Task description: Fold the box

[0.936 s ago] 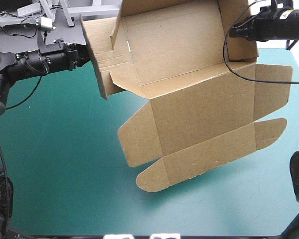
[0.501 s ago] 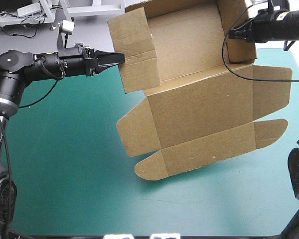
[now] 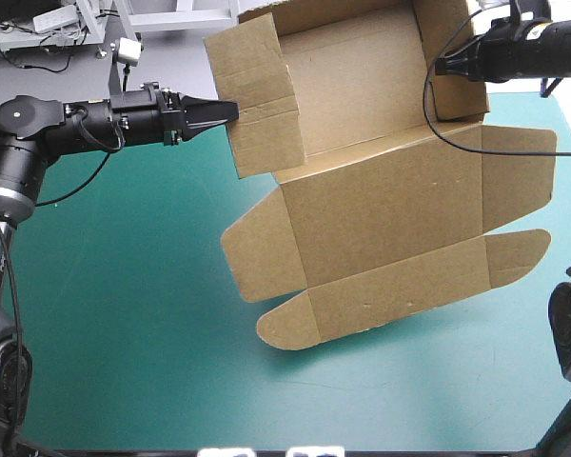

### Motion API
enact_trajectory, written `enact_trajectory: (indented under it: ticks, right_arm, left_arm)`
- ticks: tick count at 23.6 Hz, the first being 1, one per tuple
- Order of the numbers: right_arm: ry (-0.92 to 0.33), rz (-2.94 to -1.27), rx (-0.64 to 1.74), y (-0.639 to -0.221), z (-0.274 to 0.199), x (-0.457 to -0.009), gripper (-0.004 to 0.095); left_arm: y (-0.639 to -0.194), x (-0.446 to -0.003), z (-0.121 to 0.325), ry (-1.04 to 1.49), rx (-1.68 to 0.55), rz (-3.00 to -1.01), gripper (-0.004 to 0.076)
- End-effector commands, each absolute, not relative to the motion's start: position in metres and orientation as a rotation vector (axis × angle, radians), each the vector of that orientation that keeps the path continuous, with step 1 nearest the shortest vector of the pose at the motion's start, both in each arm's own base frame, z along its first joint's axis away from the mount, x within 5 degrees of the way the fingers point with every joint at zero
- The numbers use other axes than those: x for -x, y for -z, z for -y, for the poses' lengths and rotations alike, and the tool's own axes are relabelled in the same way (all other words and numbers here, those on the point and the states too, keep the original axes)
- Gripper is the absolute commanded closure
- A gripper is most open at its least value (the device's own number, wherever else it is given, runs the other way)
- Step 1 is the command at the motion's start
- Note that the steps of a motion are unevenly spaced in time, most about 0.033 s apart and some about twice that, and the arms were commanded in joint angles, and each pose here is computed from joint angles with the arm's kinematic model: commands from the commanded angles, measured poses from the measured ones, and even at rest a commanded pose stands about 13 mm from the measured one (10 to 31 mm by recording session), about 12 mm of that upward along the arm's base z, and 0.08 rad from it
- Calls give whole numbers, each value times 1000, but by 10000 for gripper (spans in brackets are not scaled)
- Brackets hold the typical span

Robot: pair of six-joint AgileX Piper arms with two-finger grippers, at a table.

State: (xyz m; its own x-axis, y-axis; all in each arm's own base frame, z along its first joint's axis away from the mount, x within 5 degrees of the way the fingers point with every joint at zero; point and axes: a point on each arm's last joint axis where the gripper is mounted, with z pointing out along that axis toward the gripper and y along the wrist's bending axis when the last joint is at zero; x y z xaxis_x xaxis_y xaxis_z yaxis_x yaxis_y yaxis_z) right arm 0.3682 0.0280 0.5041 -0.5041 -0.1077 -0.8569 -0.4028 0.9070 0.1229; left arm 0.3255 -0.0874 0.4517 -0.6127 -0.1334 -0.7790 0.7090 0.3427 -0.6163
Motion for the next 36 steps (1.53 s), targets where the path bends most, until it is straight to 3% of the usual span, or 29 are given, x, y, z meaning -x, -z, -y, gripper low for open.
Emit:
enact_trajectory:
  ticks: [1, 5, 11, 15, 22, 25, 36]
  right_arm:
    - [-425, -1978, 375, -525, -45, -356, 925]
    - [-440, -2015, 426, -512, -68, -365, 925]
    - [-500, -2021, 482, -505, -99, -367, 923]
    - [-534, -2015, 492, -506, -110, -365, 923]
    - [-652, -2017, 503, -507, -135, -356, 922]
    - [-683, -2023, 514, -507, -147, -351, 922]
    - [-561, -2230, 454, -478, -157, -356, 922]
  left_arm:
    - [-485, -300, 93, 1392, -609, -1721, 386]
    - [-484, -302, 90, 1209, -660, -1807, 386]
    - [-467, -314, 78, 976, -521, -2020, 391]
    - [-466, -322, 72, 906, -395, -2036, 398]
    - [-459, -338, 66, 796, -255, -2056, 594]
    - [-460, -342, 65, 780, -217, -2025, 729]
    - [-455, -342, 62, 717, -245, -2064, 729]
